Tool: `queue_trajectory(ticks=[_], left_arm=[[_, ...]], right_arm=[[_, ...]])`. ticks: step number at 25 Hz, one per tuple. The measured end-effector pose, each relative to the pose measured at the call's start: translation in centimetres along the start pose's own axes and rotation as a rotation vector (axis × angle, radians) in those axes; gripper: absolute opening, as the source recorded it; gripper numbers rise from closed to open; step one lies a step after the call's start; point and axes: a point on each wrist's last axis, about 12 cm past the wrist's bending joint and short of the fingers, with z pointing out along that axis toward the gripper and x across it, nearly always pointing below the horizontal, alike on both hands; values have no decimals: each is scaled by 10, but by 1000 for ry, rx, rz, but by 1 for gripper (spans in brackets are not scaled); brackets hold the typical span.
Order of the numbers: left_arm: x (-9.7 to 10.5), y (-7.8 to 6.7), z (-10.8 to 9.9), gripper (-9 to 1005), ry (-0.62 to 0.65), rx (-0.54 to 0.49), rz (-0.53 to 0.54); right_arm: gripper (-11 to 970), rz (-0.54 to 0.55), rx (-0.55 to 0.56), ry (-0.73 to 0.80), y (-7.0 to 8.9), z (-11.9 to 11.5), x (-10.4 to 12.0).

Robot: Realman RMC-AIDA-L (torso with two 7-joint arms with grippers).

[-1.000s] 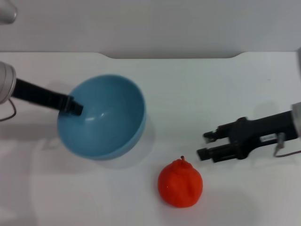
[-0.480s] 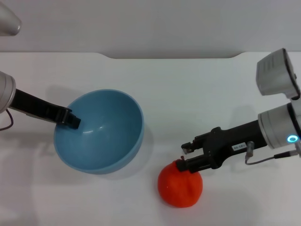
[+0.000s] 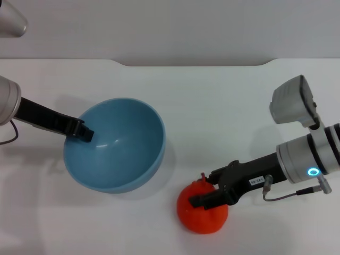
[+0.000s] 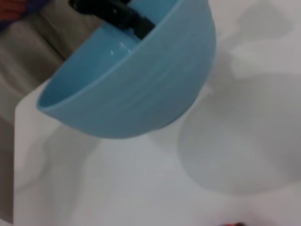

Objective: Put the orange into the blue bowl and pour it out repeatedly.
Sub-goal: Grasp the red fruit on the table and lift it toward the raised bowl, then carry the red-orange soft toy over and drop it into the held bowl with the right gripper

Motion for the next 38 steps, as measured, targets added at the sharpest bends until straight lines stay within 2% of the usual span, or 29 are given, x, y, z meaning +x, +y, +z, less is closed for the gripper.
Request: queue_trajectory(ticks=[6, 15, 22, 29, 32, 33, 35, 36, 37, 38], left_arm=[[-2, -1, 0, -2, -5, 5, 6], [-8, -4, 1, -1, -12, -1, 25], [-18, -17, 15, -1, 8, -13, 93], [-25, -30, 37, -2, 80, 14, 133], [-28, -37, 48, -2, 101, 22, 151], [-30, -50, 60, -2, 125, 26, 187], [-31, -64, 69, -1, 147, 32, 221], [-33, -76, 75, -1, 162, 46, 247], [-33, -76, 75, -1, 162, 46, 247], [-33, -83, 80, -1, 177, 55, 265]], right_arm=[[601, -14, 9, 50, 1, 7, 3], [396, -36, 15, 6, 2, -11, 4], [227, 21, 50, -117, -5, -52, 17], [127, 22, 72, -151, 3, -108, 44], [104, 14, 65, -186, 11, -129, 49], [97, 5, 63, -196, 15, -136, 49], [83, -15, 63, -206, 20, -144, 48], [76, -44, 59, -209, 25, -148, 45], [68, -44, 59, -209, 25, -148, 45], [60, -60, 53, -210, 28, -149, 42]])
